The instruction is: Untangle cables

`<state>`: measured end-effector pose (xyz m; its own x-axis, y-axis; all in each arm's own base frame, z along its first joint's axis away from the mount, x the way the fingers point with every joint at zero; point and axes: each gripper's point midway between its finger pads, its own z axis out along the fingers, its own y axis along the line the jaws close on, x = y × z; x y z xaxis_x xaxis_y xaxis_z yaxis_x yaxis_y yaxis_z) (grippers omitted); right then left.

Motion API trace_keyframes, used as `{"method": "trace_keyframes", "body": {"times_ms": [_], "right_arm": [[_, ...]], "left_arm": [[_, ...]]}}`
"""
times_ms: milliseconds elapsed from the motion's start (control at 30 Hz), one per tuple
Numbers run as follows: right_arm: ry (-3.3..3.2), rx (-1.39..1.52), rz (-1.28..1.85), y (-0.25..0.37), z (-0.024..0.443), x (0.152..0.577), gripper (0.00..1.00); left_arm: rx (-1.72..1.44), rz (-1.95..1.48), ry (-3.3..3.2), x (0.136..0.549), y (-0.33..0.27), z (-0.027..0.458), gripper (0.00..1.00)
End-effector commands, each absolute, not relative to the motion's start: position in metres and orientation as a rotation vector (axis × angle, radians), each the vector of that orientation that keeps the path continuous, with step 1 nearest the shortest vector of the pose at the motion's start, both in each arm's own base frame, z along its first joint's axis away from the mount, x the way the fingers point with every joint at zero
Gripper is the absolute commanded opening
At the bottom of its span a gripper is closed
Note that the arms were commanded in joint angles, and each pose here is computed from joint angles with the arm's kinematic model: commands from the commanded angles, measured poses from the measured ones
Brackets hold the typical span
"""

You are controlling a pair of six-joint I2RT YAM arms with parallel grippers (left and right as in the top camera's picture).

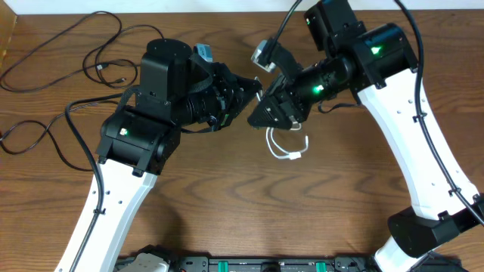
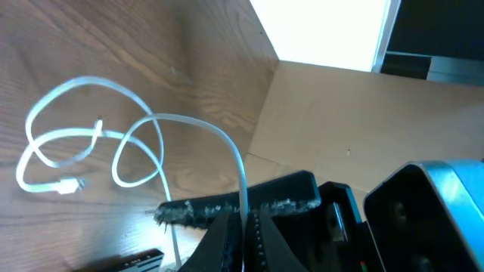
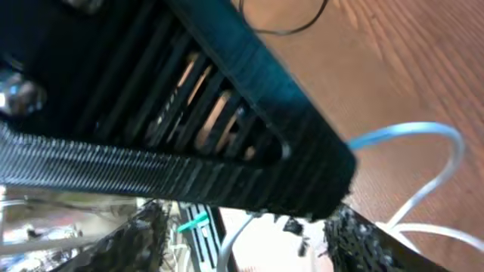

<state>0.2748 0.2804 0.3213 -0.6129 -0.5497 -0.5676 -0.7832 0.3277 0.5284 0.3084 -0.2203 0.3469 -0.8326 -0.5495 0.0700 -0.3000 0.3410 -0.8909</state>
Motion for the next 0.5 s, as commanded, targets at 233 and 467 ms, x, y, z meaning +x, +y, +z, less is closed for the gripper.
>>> {"method": "trace_keyframes", "body": {"times_ms": [233, 467], "right_arm": [[2.327, -1.170, 1.117, 0.279, 0.325, 0.277, 0.45], [2.316, -1.171, 1.115, 0.280, 0.326, 0.278, 0.31]], "left_arm": [[-0.758, -1.470, 2.370, 0.306, -0.219, 0.346, 0.07], [-0.814, -1.402, 2.374, 0.309, -0.211, 0.338, 0.07]]}}
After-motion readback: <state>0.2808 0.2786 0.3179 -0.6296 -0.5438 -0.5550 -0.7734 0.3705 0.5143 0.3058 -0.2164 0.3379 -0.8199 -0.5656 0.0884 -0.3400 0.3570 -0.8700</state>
